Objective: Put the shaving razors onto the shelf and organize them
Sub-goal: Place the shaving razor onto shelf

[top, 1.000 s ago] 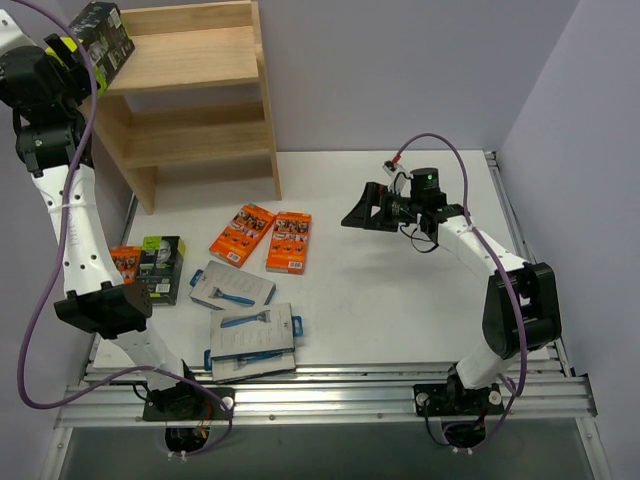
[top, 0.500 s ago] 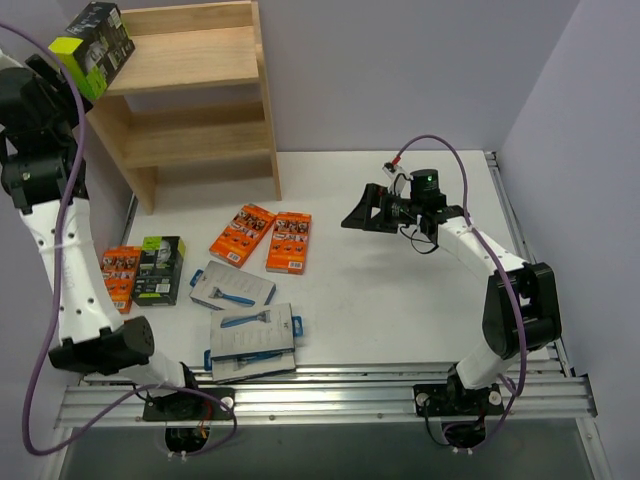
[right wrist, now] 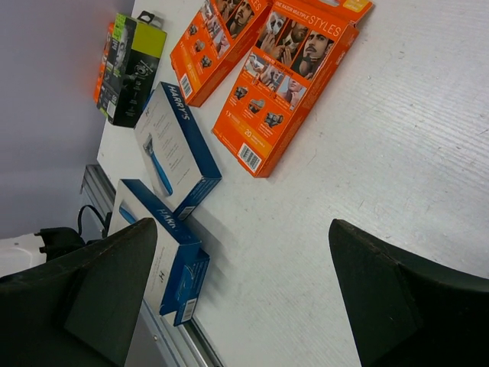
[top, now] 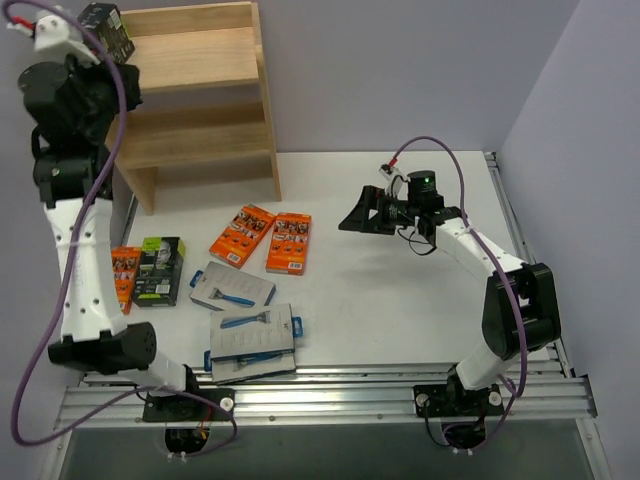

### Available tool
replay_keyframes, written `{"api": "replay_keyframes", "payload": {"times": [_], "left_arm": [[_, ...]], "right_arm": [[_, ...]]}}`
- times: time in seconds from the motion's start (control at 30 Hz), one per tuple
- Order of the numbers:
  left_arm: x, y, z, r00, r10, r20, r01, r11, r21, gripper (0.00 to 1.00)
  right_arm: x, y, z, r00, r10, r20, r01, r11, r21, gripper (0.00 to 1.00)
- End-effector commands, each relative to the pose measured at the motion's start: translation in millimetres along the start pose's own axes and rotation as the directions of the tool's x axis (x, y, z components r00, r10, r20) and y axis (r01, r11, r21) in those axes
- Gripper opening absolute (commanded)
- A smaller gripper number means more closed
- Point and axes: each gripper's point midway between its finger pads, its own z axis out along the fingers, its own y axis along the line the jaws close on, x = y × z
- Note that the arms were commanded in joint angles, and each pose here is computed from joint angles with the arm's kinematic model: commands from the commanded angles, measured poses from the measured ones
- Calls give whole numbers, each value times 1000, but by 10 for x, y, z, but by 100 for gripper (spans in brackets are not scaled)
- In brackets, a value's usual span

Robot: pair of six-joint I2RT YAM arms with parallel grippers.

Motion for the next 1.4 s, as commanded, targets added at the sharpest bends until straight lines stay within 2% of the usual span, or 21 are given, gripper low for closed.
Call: {"api": "replay_keyframes", "payload": {"times": [0.0, 0.03, 0.13, 0.27, 0.57, 0.73, 1.1, 1.37], "left_arm": [[212, -148, 370, 994, 100, -36, -96, 991, 93, 18], [162, -162, 412, 993, 119, -22, -116, 989, 95, 19], [370, -54, 681, 988, 144, -63, -138, 987, 80, 22], [455, -7, 952, 984, 170, -50, -167, 984, 64, 26], [666, 256, 1371, 978, 207, -22, -207, 978, -5, 33], [794, 481, 1587, 976, 217, -11, -217, 973, -80, 41], [817, 878, 1845, 971, 234, 50, -217, 947, -238, 48], [930, 1126, 2001, 970, 237, 59, -209, 930, -303, 53]], "right_arm": [[-47, 139, -53, 999, -50, 20, 51, 998, -31, 90], [-38, 127, -49, 999, -49, 18, 49, 998, -28, 90], [-22, 109, -34, 999, -51, 14, 51, 998, -26, 91], [2, 67, -2, 999, -52, 9, 52, 999, -13, 91], [-18, 43, -4, 997, -74, 20, 73, 997, 20, 91], [-63, 80, -29, 997, -71, 34, 71, 997, 23, 92], [-80, 27, 2, 999, -51, 8, 50, 997, 54, 92], [-94, -33, 41, 999, -40, -12, 41, 996, 76, 92]]}}
